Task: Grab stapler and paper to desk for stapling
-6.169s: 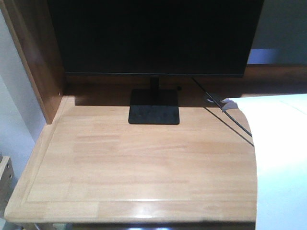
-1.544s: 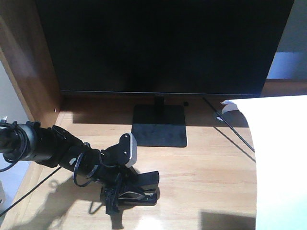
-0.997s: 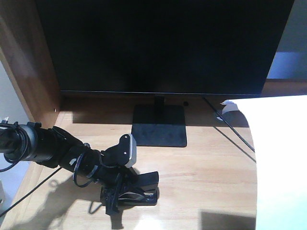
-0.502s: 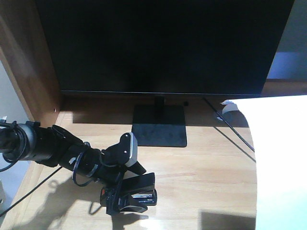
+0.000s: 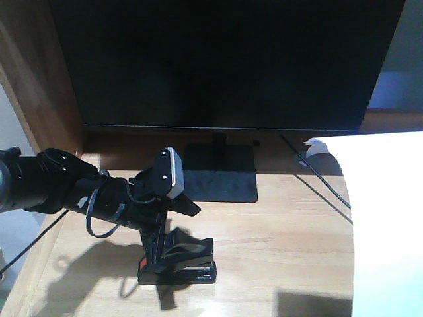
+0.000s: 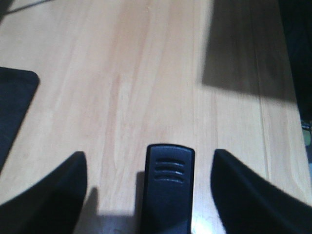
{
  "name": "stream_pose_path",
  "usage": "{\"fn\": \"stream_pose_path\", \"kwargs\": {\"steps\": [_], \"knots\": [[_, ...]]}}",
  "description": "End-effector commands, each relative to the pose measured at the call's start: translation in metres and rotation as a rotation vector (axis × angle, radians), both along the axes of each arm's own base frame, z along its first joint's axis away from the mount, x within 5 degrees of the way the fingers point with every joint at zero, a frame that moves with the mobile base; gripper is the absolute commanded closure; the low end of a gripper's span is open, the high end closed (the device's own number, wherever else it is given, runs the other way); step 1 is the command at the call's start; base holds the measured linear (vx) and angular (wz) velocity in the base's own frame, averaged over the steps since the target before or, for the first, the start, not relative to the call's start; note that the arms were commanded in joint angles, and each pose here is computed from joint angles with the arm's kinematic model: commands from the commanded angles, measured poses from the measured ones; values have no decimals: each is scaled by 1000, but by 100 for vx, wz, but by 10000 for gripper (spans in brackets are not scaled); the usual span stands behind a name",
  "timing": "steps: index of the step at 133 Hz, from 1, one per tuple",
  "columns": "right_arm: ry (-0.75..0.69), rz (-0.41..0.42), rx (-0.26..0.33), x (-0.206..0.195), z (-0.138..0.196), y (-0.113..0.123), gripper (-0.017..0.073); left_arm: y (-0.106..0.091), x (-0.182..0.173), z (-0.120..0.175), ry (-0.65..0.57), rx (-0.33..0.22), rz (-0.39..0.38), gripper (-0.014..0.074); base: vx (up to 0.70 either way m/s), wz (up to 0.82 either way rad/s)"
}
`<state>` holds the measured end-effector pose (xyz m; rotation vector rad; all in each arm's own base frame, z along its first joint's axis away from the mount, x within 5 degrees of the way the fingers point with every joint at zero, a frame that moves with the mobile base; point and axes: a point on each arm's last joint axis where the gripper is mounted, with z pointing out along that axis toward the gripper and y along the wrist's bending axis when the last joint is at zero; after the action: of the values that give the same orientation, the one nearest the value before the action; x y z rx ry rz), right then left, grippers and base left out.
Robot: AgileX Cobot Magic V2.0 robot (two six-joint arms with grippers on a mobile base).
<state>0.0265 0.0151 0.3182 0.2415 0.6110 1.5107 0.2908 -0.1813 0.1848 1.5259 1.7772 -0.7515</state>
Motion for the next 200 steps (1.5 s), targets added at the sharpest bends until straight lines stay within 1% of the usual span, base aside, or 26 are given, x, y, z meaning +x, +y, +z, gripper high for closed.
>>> {"fn": "stream_pose_path", "kwargs": {"steps": [1, 16, 42, 76, 91, 154, 200], "knots": [[-46, -10, 3, -2, 8, 0, 565, -2, -2, 34, -45, -87, 26, 205, 0, 0], [-46, -10, 3, -2, 8, 0, 565, -1, -4, 41, -61, -96, 26, 299, 0, 0], [-46, -10, 3, -2, 8, 0, 565, -1, -5, 43, -65, -100, 22, 450, 0, 0], [-46, -10, 3, -2, 8, 0, 565, -1, -4, 43, -65, -99, 24, 603, 0, 0], [-46, -10, 3, -2, 8, 0, 565, -3, -3, 37, -64, -90, 10, 601, 0, 0], [-44, -10, 2, -2, 8, 0, 565, -6, 5, -2, 43, -48, 12, 601, 0, 0], [-45, -10, 2, -2, 8, 0, 565, -6, 5, -3, 46, -47, 13, 601, 0, 0]]}}
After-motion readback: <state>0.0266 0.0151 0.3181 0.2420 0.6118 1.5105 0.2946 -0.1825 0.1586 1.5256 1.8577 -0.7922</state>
